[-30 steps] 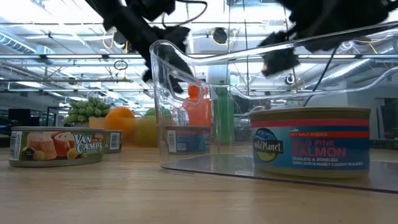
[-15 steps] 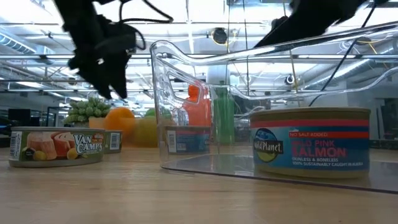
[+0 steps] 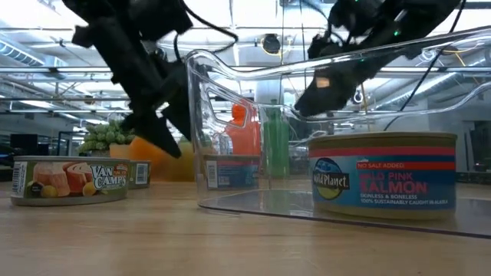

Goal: Pick & Place Food Item
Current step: Stack the blue pink tuna can on top of the blue pink tuna can into the bottom transparent bin, then stack the blue pink tuna can on top of the blue pink tuna can in the bottom transparent bin

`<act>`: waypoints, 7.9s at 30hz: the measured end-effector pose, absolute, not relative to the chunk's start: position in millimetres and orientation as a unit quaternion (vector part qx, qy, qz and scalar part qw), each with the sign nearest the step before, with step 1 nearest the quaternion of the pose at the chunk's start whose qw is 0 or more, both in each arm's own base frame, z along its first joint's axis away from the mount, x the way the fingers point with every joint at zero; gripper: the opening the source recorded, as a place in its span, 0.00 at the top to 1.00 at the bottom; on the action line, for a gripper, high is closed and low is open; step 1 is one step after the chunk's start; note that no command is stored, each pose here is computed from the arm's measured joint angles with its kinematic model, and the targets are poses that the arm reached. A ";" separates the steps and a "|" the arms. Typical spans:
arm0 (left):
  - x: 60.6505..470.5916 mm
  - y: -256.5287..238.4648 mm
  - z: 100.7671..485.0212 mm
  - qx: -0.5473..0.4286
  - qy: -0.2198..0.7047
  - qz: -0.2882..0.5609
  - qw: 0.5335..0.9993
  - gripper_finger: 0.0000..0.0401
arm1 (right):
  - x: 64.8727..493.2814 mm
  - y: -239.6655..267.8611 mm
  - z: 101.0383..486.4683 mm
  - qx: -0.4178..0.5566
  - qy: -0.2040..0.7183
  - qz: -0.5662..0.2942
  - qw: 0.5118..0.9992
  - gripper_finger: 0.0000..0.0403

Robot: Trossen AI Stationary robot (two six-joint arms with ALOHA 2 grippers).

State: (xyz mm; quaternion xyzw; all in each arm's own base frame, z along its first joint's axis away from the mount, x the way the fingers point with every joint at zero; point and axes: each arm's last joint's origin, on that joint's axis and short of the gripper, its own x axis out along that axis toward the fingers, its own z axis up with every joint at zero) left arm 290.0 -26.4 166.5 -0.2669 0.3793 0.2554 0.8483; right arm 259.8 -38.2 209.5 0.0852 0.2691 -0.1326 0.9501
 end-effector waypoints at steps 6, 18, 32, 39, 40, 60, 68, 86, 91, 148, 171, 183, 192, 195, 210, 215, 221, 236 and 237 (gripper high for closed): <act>301.5 -29.4 145.1 -0.292 0.399 0.238 0.836 0.23 | 268.1 -52.8 186.7 0.105 0.303 -0.138 0.937 0.34; 345.3 6.8 110.0 -0.332 0.302 0.152 0.881 0.23 | 269.5 -54.5 181.2 0.147 0.314 -0.105 0.932 0.34; 385.9 44.8 123.2 -0.280 0.268 0.042 0.921 0.23 | 248.2 -57.0 170.4 0.210 0.406 -0.189 0.869 0.34; 376.6 42.8 155.5 -0.227 0.263 0.056 0.936 0.23 | 243.5 -54.5 176.1 0.228 0.396 -0.224 0.861 0.34; 375.0 42.2 157.0 -0.224 0.270 0.059 0.935 0.23 | 244.8 -51.9 176.8 0.230 0.392 -0.220 0.863 0.34; 371.9 37.4 155.9 -0.208 0.289 0.088 0.930 0.23 | 251.6 -45.3 159.7 0.214 0.420 -0.236 0.850 0.34; 371.2 36.5 154.8 -0.204 0.295 0.093 0.929 0.23 | 241.4 -47.7 158.9 0.199 0.446 -0.284 0.825 0.36; 371.0 36.3 154.6 -0.206 0.297 0.096 0.927 0.23 | 217.5 -55.4 163.8 0.214 0.487 -0.342 0.775 0.45; 371.0 36.3 154.5 -0.205 0.297 0.096 0.928 0.23 | 211.8 -52.5 179.0 0.196 0.480 -0.275 0.810 0.44; 370.1 35.9 153.9 -0.197 0.305 0.094 0.927 0.23 | 222.2 -104.1 162.9 0.094 0.630 -0.358 0.683 0.27; 368.8 32.4 151.7 -0.191 0.320 0.091 0.924 0.23 | 204.5 -98.7 190.4 0.130 0.613 -0.289 0.724 0.32; 368.7 32.4 151.6 -0.192 0.320 0.092 0.923 0.23 | 198.0 -93.4 166.0 0.014 0.509 -0.201 0.837 0.31; 368.3 31.9 151.1 -0.194 0.323 0.092 0.922 0.23 | 198.9 -93.8 150.0 -0.026 0.438 -0.204 0.875 0.25; 368.4 31.9 151.1 -0.194 0.323 0.092 0.922 0.23 | 199.4 -94.0 146.1 -0.045 0.408 -0.205 0.889 0.25; 368.6 31.9 151.4 -0.196 0.321 0.093 0.922 0.23 | 200.2 -78.9 137.0 0.034 0.308 -0.133 0.941 0.48; 369.1 32.0 152.0 -0.197 0.317 0.092 0.923 0.23 | 202.4 -77.5 140.8 0.074 0.251 -0.186 0.947 0.67; 369.1 32.0 151.9 -0.205 0.316 0.095 0.921 0.23 | 201.2 -72.7 138.5 0.107 0.232 -0.195 0.947 0.75; 369.0 32.0 151.8 -0.203 0.317 0.095 0.922 0.23 | 209.4 -45.2 134.7 0.142 0.221 -0.246 0.933 0.28; 369.0 32.0 151.8 -0.203 0.317 0.095 0.922 0.23 | 209.9 -43.6 133.1 0.141 0.221 -0.261 0.929 0.27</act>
